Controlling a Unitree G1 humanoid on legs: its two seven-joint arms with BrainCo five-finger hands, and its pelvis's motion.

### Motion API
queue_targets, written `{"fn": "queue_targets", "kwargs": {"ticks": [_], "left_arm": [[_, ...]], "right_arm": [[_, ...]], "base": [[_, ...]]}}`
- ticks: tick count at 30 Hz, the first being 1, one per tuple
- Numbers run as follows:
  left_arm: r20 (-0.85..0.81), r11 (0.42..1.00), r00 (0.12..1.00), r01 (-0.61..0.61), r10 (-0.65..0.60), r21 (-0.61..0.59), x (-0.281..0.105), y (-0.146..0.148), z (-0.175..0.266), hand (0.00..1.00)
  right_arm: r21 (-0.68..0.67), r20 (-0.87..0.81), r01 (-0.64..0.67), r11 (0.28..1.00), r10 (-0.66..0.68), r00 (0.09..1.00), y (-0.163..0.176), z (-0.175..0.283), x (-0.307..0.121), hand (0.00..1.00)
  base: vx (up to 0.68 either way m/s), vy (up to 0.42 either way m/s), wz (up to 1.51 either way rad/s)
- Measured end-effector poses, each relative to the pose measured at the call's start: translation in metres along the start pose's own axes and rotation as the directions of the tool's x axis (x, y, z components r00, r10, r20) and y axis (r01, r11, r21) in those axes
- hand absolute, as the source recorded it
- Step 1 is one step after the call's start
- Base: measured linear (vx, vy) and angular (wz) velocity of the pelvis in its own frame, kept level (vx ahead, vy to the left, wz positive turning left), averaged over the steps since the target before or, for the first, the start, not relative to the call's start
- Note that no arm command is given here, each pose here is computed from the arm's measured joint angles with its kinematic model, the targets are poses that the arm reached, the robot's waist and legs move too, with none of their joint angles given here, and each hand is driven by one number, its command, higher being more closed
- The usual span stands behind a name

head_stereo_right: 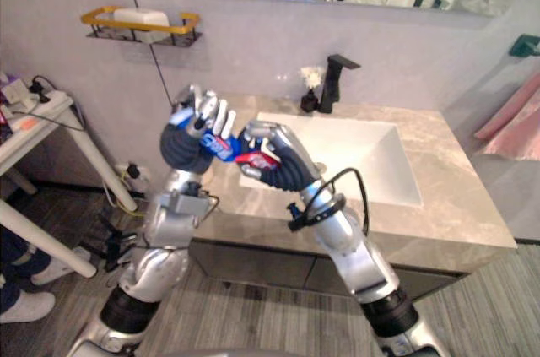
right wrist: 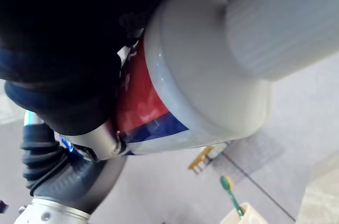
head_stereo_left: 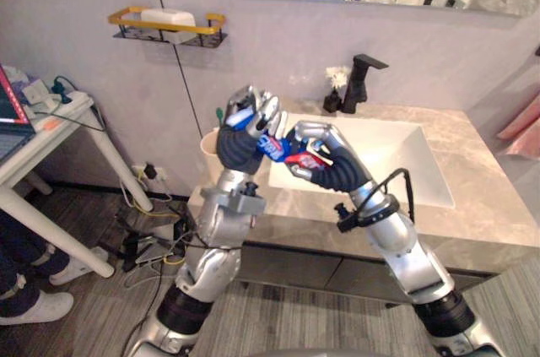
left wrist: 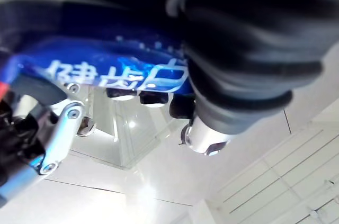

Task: Organize washtable

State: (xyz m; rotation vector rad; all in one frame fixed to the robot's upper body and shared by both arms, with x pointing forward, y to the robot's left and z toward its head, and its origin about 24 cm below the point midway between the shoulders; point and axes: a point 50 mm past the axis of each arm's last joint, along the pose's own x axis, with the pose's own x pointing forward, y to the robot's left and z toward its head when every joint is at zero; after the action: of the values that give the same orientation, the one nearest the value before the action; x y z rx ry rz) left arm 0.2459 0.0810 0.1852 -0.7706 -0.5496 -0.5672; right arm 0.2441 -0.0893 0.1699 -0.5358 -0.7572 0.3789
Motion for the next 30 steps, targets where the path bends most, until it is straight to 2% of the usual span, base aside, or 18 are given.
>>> {"fn": "queue_targets", "kwargs": {"ticks": [1, 12, 19, 22, 24, 27, 30], "left_arm": [[0.002, 1.000, 1.000, -0.001, 0.001, 0.000, 0.000, 0.000, 0.000, 1.00], [0.021, 0.999, 0.999, 0.033, -0.033, 0.033, 0.009, -0.008, 0.002, 1.00], [0.067, 0.990, 0.994, 0.071, -0.080, 0.125, 0.021, -0.018, 0.007, 1.00], [0.101, 0.982, 0.993, 0.039, -0.059, 0.186, 0.021, -0.011, 0.016, 1.00], [0.116, 0.971, 0.993, -0.013, -0.016, 0.240, 0.016, 0.001, 0.024, 1.00], [0.152, 0.955, 0.988, -0.078, 0.035, 0.285, 0.011, 0.015, 0.036, 1.00], [0.183, 0.940, 0.982, -0.096, 0.036, 0.328, 0.008, 0.016, 0.044, 1.00]], "right_arm": [[0.000, 0.000, 0.001, 1.000, -0.001, 1.000, 0.000, 0.000, 0.000, 0.00], [-0.072, 0.028, 0.084, 0.994, -0.082, 0.996, -0.009, 0.004, 0.008, 0.00], [-0.139, 0.109, 0.234, 0.962, -0.220, 0.969, -0.045, 0.017, 0.007, 0.00], [-0.195, 0.150, 0.423, 0.885, -0.400, 0.904, -0.083, 0.022, -0.006, 0.00], [-0.240, 0.143, 0.585, 0.775, -0.567, 0.811, -0.121, 0.022, -0.031, 0.00], [-0.291, 0.072, 0.620, 0.729, -0.630, 0.774, -0.133, 0.013, -0.057, 0.00], [-0.350, -0.038, 0.592, 0.726, -0.642, 0.765, -0.132, 0.002, -0.084, 0.00]], "base": [[0.00, 0.000, 0.00], [0.00, 0.000, -0.03], [-0.02, 0.001, -0.06], [-0.03, -0.002, -0.19], [-0.04, -0.001, -0.19], [-0.03, -0.005, -0.22], [-0.03, -0.011, -0.22]]}}
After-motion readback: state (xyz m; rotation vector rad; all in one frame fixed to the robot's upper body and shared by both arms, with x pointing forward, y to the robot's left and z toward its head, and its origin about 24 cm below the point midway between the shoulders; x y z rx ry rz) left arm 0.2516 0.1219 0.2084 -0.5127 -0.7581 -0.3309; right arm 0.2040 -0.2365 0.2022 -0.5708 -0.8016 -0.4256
